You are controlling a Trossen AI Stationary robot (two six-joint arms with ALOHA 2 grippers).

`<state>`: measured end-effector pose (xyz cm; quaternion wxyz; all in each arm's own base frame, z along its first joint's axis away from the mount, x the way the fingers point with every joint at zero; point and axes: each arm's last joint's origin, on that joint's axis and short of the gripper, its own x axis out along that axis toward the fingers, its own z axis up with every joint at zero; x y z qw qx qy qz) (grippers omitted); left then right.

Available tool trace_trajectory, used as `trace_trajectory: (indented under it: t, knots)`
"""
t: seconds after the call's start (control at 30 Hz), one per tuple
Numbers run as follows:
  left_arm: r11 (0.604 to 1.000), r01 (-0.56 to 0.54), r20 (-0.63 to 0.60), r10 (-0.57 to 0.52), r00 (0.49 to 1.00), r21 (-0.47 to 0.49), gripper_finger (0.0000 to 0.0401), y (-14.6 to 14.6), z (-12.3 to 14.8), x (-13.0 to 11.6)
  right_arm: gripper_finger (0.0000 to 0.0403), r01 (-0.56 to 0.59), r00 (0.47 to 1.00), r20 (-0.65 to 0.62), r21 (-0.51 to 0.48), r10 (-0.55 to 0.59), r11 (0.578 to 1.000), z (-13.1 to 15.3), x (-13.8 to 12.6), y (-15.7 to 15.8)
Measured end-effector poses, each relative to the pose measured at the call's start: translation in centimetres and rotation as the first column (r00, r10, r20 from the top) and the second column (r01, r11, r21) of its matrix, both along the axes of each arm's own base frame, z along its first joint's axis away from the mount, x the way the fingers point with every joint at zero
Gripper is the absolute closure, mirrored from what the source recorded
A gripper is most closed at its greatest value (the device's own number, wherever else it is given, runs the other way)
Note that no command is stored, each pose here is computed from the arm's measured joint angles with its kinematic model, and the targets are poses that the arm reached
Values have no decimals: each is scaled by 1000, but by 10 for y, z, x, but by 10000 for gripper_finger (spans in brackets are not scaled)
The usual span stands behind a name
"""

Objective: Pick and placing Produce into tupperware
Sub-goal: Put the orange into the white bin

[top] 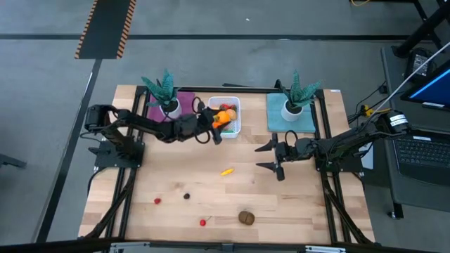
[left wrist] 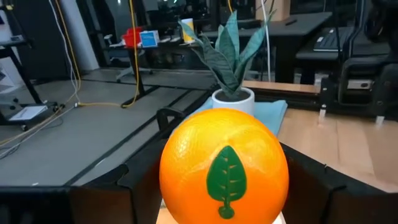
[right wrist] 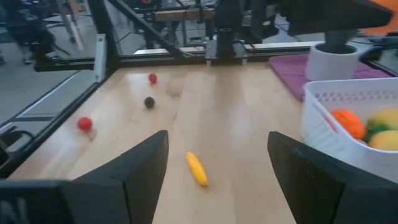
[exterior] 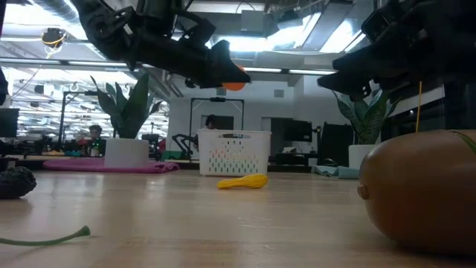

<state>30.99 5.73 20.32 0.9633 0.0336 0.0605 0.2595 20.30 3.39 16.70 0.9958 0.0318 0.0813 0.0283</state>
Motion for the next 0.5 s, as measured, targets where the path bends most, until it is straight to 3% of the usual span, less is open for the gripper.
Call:
trace_trajectory:
  t: [0.5]
  knots:
    - [1000,-11,11,11,1000,-3,157,13,1,-2,128,23,1000,0,-20,-23,1000,0,0,-1]
